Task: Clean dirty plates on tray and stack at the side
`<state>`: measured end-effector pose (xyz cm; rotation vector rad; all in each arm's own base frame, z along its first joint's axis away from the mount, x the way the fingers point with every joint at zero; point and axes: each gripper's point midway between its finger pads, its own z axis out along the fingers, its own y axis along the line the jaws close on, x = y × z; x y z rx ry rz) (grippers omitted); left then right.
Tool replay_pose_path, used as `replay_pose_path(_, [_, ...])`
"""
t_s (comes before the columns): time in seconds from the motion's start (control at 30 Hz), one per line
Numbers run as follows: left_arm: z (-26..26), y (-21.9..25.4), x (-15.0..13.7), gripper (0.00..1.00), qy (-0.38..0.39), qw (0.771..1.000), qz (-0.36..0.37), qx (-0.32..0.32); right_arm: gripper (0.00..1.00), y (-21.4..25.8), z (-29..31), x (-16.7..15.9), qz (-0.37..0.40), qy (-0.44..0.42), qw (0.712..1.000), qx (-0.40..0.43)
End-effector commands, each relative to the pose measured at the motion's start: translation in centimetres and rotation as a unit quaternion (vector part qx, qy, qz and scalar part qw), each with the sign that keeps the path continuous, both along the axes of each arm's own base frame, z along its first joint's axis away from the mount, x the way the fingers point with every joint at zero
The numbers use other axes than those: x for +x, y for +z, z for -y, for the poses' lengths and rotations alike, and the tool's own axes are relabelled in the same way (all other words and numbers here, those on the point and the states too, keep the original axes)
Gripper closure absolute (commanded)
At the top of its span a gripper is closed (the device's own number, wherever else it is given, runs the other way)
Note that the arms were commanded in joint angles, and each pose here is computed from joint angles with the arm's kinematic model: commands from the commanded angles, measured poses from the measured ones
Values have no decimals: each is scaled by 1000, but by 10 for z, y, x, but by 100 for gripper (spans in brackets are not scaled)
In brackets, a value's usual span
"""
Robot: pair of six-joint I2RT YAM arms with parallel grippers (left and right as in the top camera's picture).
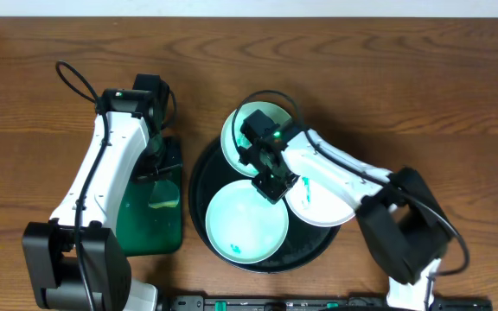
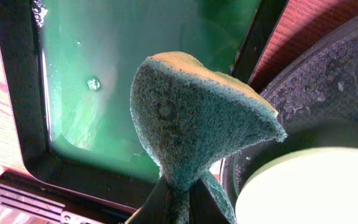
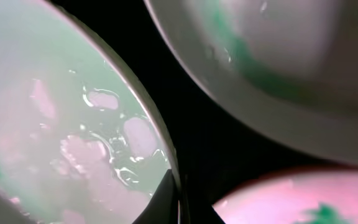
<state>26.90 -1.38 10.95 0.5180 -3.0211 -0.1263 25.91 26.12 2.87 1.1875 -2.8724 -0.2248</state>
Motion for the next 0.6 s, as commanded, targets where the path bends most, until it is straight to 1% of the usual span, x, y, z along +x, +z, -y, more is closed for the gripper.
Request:
replay_pose_path(0.0, [0, 7, 4, 93, -2, 1000, 14, -1, 99, 35, -3, 6, 41, -25, 999, 23])
replay_pose_path(0.13, [0, 7, 4, 93, -2, 1000, 14, -1, 99, 54, 12, 19, 89, -90, 992, -1])
replay_pose_path(0.27, [0, 7, 4, 93, -2, 1000, 15, -1, 99, 64, 33, 28, 126, -192, 973, -38])
replay_pose_path(0.4, [1, 7, 4, 93, 0, 1000, 14, -5, 99, 61, 41, 26, 127, -267, 954, -57])
replay_pose_path(0.57, [12, 6, 7, 93, 2, 999, 18, -35, 98, 51, 32, 12, 118, -321, 938, -53])
